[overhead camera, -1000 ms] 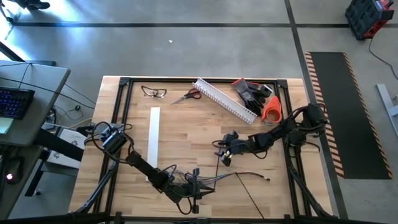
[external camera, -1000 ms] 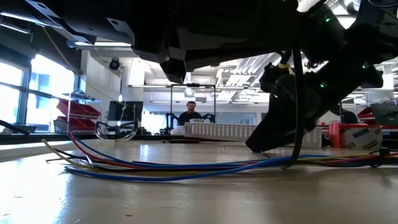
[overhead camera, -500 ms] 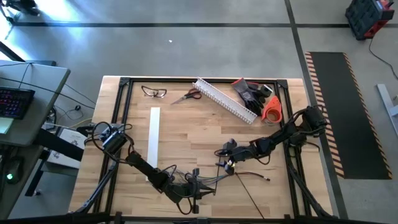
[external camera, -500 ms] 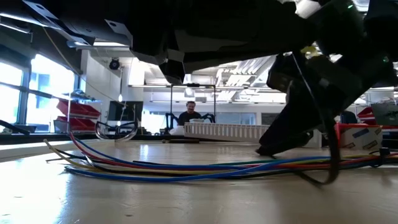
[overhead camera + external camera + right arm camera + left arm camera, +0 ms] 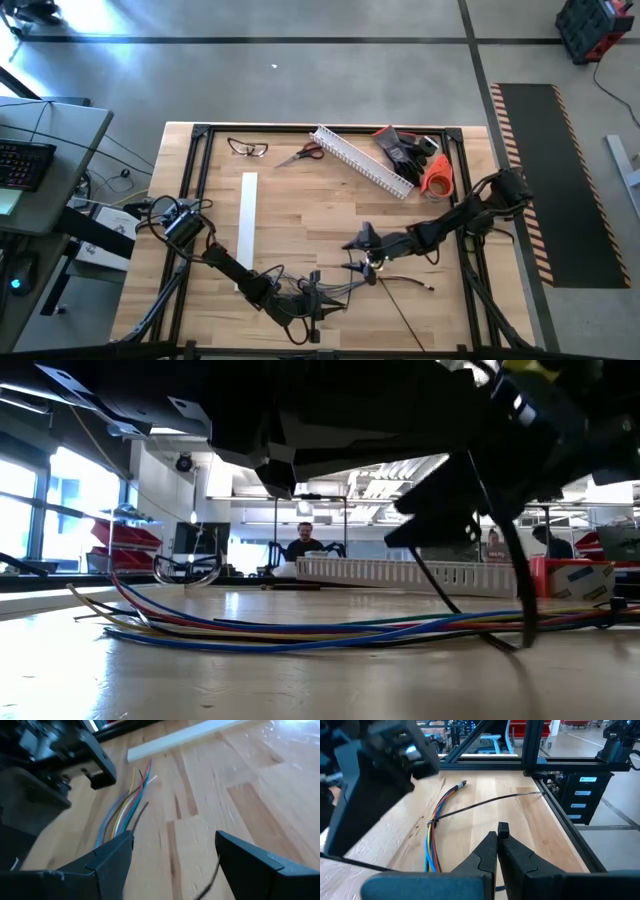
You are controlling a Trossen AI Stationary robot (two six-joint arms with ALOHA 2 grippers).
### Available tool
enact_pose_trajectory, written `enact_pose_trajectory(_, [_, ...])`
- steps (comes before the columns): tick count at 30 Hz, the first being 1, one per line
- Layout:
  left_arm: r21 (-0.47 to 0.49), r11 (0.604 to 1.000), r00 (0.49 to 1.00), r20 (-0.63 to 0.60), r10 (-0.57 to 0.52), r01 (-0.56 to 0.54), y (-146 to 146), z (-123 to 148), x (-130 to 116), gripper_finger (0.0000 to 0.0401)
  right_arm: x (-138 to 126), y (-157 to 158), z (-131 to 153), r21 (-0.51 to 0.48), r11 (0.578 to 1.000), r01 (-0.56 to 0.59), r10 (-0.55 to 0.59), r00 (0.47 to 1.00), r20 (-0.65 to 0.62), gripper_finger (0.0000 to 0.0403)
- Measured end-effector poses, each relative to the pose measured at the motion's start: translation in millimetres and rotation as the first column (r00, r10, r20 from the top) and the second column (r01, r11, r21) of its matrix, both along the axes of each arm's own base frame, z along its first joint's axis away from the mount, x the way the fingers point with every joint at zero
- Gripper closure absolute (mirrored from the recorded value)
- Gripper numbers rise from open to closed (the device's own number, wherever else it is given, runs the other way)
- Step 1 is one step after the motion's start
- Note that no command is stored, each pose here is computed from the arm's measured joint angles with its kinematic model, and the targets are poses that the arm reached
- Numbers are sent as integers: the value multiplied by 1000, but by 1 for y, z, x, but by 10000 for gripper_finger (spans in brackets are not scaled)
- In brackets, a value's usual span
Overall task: Ziptie cables
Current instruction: Wrap the black zip tie on the cable wires
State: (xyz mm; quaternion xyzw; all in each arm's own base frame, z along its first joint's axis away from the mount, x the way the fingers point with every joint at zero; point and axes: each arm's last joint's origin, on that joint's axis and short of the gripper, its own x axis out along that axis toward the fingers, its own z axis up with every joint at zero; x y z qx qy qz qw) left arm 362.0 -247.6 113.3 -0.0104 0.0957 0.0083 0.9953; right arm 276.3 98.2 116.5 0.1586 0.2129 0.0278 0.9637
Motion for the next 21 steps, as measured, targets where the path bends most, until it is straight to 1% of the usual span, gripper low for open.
enact_pose_trajectory(4, [0, 1000, 1000, 1, 0, 0, 0, 0, 0, 401, -2, -1, 8, -2, 1000, 2, -2, 1000, 8, 138])
enact_pose_trajectory(13, [0, 1000, 1000, 1, 0, 0, 0, 0, 0, 401, -5, -3, 4, -32, 999, 22, -24, 998, -63, 143])
enact_pose_trajectory(17, [-1, 1000, 1000, 0, 0, 0, 0, 0, 0, 401, -7, -4, 1, -43, 999, 22, -26, 995, -100, 174])
enact_pose_trajectory(21, [-1, 1000, 1000, 1, 0, 0, 0, 0, 0, 401, -10, -1, -2, -80, 997, 0, -11, 991, -130, 239])
